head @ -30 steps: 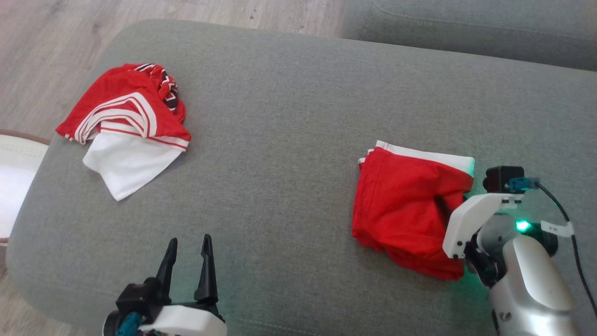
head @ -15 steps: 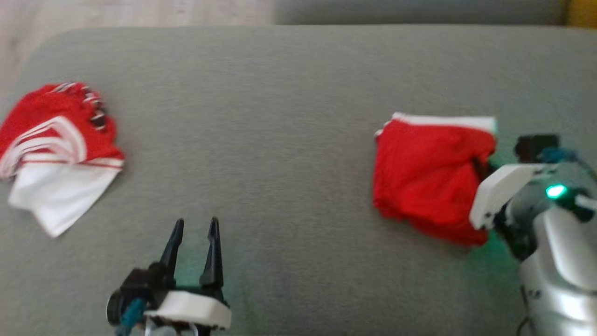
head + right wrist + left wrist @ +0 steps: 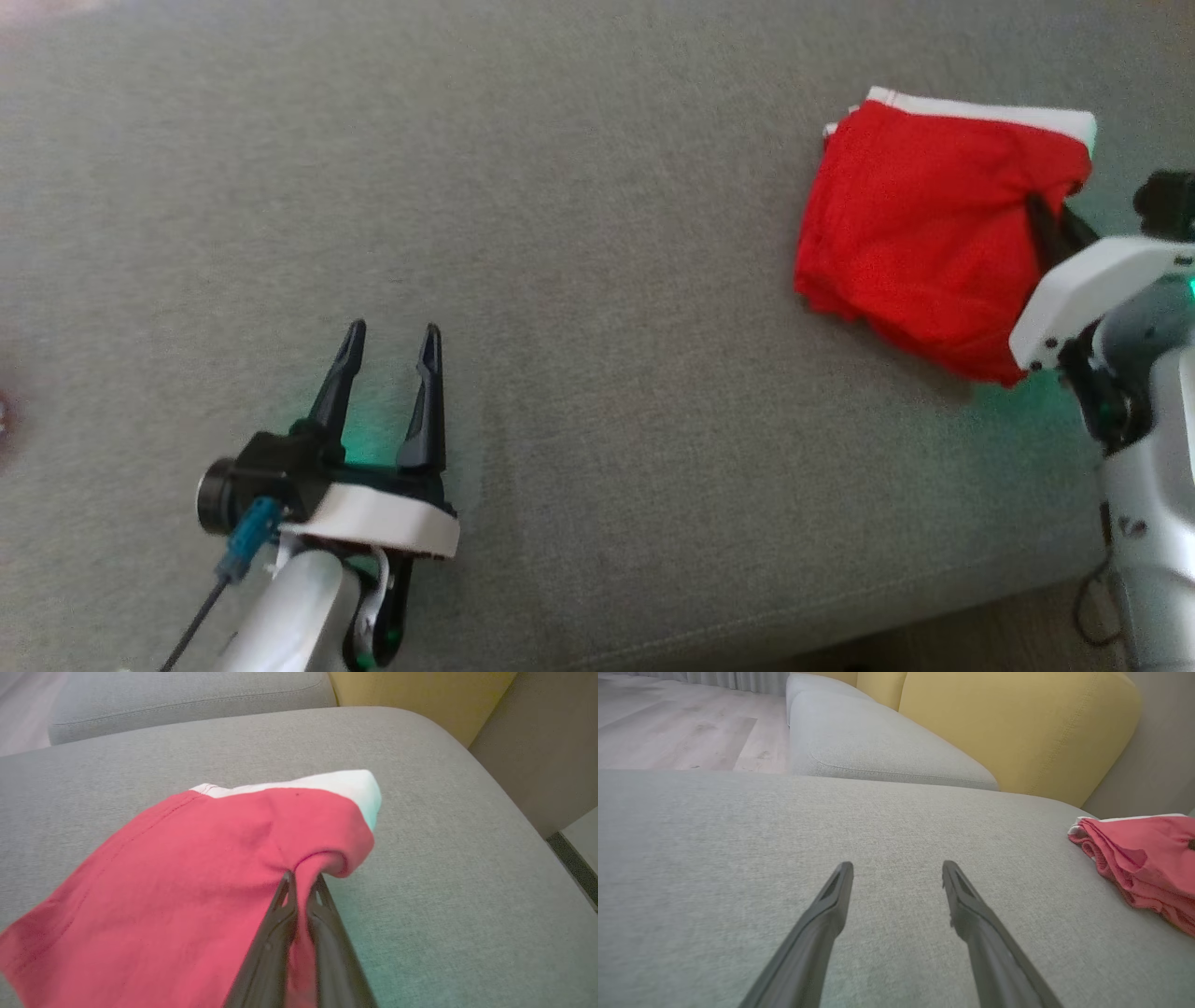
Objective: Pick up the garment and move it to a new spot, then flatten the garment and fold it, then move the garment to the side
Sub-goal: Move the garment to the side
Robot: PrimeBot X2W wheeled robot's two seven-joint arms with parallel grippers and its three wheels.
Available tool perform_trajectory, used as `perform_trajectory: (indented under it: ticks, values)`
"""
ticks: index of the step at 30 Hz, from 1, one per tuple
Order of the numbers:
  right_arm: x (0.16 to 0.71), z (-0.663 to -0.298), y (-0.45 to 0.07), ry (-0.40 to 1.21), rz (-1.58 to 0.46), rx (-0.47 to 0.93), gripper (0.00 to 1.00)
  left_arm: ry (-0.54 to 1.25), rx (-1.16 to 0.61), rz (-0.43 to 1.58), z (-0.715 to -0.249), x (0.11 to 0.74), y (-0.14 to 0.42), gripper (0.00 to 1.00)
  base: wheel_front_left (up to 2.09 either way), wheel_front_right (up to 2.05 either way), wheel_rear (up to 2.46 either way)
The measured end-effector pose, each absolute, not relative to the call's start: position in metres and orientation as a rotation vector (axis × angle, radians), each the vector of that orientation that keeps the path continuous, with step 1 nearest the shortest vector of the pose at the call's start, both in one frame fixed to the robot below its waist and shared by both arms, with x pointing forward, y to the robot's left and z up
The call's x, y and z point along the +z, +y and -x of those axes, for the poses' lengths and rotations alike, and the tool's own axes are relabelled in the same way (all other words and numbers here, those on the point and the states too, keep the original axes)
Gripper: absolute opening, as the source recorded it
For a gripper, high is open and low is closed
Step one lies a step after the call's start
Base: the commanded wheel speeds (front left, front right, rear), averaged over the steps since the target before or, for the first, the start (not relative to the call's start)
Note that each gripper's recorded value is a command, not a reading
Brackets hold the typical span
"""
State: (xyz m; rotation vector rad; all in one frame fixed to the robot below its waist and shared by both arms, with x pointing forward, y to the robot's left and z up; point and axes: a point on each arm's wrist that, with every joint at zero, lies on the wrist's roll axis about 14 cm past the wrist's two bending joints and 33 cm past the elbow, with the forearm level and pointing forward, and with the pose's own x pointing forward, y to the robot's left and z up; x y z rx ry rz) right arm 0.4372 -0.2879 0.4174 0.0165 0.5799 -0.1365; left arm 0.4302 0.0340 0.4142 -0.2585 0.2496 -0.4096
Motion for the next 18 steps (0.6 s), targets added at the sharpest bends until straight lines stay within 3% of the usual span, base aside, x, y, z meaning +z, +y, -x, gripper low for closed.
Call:
perform_trajectory:
  ticks: [9,18]
  values:
    - [0.431,-0.479,-0.319,0.567,0.132,-0.144,0.0,0.252,-0.414,0.278,-0.448,0.409,0.033,1.0,0.0,0.0,0.0]
    - [0.428,-0.517,-0.36,0.619,0.299,-0.188,0.0,0.247,-0.273,0.256,-0.447,0.408,0.083,1.0,0.0,0.0,0.0]
